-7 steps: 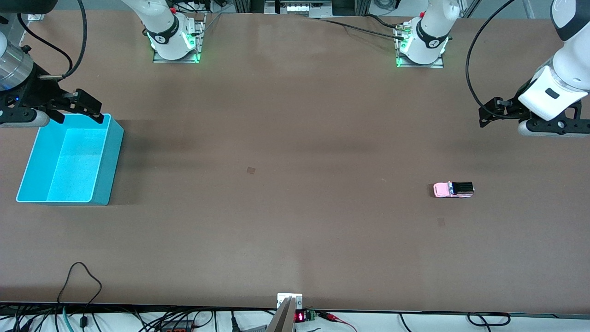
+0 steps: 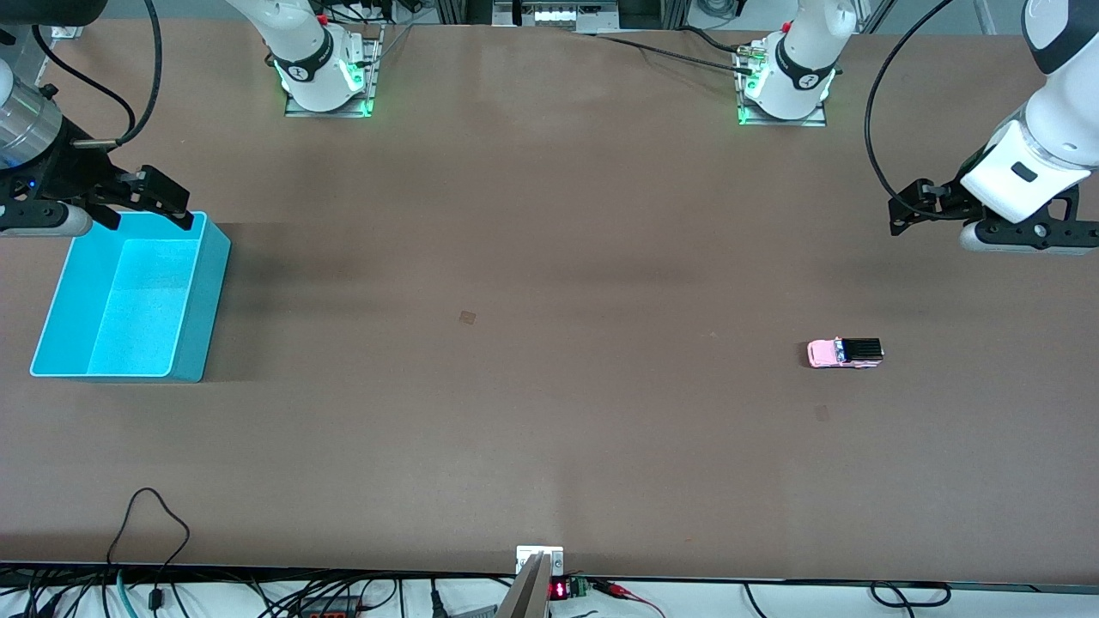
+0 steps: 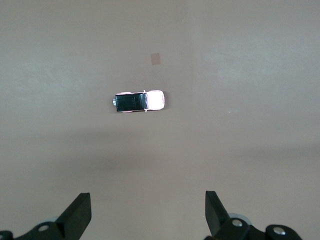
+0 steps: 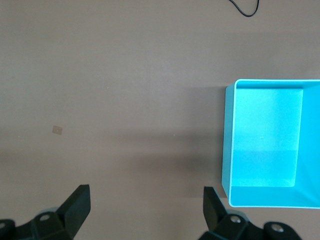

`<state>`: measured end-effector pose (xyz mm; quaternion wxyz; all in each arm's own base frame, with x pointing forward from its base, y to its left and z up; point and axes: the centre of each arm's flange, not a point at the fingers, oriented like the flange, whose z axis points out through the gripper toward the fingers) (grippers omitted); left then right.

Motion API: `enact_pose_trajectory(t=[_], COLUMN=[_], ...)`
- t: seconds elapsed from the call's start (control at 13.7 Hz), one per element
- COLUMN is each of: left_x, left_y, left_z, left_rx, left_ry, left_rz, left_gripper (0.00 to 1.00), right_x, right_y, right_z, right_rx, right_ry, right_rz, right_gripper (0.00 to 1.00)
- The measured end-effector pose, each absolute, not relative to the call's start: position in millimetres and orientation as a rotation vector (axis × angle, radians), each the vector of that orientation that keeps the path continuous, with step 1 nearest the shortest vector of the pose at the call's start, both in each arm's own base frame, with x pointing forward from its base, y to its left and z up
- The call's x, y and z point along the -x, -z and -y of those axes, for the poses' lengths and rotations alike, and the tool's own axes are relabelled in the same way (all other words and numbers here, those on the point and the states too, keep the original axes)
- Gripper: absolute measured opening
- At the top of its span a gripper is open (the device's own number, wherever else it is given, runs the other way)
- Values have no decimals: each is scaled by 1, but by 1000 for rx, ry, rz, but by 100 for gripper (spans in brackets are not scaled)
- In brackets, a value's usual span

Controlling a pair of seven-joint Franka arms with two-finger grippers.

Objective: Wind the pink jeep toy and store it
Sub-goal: 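Move the left gripper out toward the pink toy jeep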

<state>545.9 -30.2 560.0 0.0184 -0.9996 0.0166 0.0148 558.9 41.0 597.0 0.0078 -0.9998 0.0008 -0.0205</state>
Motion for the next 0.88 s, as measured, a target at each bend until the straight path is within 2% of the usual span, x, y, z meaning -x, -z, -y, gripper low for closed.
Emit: enact_pose_trajectory(t=[0.58,0.88], left_x=[-537,-537], left_y=[-544,-534], left_z=[34,33], left_rx=[3080,3064], left_ry=[-326,-441], left_rz=[-99,-473], left_gripper=[100,100], right_x=[-559,-559], right_y=[-598,-598], right_z=[-39,-39], right_rx=[3125,3125], right_ry=[66,65], right_rz=[-7,-7], right_gripper=[100,100])
